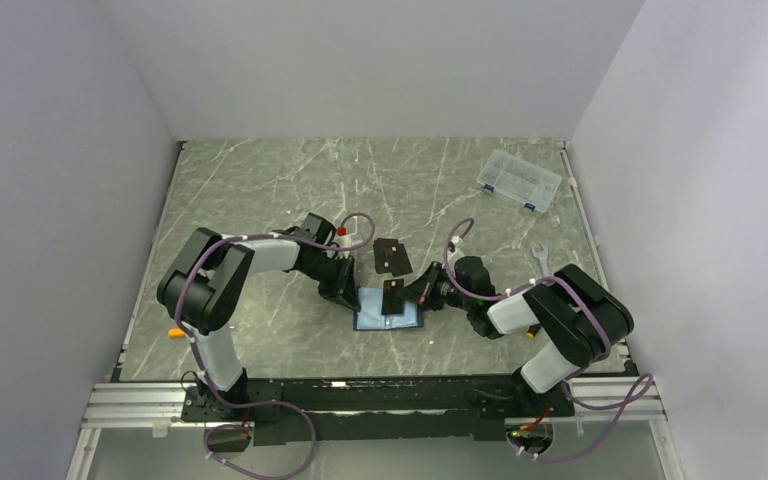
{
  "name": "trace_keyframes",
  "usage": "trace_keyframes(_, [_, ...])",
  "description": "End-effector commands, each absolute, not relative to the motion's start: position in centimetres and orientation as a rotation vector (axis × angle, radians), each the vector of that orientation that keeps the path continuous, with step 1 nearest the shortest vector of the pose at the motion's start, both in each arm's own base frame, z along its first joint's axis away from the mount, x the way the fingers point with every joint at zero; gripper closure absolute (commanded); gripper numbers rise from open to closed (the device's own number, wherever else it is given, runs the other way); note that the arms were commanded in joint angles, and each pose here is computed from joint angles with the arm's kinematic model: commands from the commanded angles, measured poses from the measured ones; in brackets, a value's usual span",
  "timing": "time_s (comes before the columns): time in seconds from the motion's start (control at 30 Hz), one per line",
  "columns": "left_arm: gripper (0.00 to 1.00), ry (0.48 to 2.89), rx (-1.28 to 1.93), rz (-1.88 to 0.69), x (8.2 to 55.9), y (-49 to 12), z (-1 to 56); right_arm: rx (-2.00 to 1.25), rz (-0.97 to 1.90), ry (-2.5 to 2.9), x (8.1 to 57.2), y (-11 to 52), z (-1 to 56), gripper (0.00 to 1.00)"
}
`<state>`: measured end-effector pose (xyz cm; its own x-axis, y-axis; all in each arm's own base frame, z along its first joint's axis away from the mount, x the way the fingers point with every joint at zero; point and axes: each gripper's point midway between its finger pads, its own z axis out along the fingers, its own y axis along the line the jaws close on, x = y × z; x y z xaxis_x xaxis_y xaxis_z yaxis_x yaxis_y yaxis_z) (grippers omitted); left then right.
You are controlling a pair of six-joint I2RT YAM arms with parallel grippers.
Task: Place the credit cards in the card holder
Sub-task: Insert the credit card into the card holder.
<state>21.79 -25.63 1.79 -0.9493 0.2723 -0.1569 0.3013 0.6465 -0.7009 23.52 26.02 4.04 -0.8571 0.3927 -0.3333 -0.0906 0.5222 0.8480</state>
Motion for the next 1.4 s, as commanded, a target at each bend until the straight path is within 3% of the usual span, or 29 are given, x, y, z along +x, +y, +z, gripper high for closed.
trace_keyframes(0.0, [0.95,2.838,0.471,-1.151,21.5,-25.1,0.8,0.257,1.301,2.188,24.8,26.8,5.0,1.00])
trace_keyframes(1.37, [1.00,2.823,0.422,-1.102,22.2,-24.5,1.1,0.201,1.203,2.457,20.2,25.7,0.5,1.00])
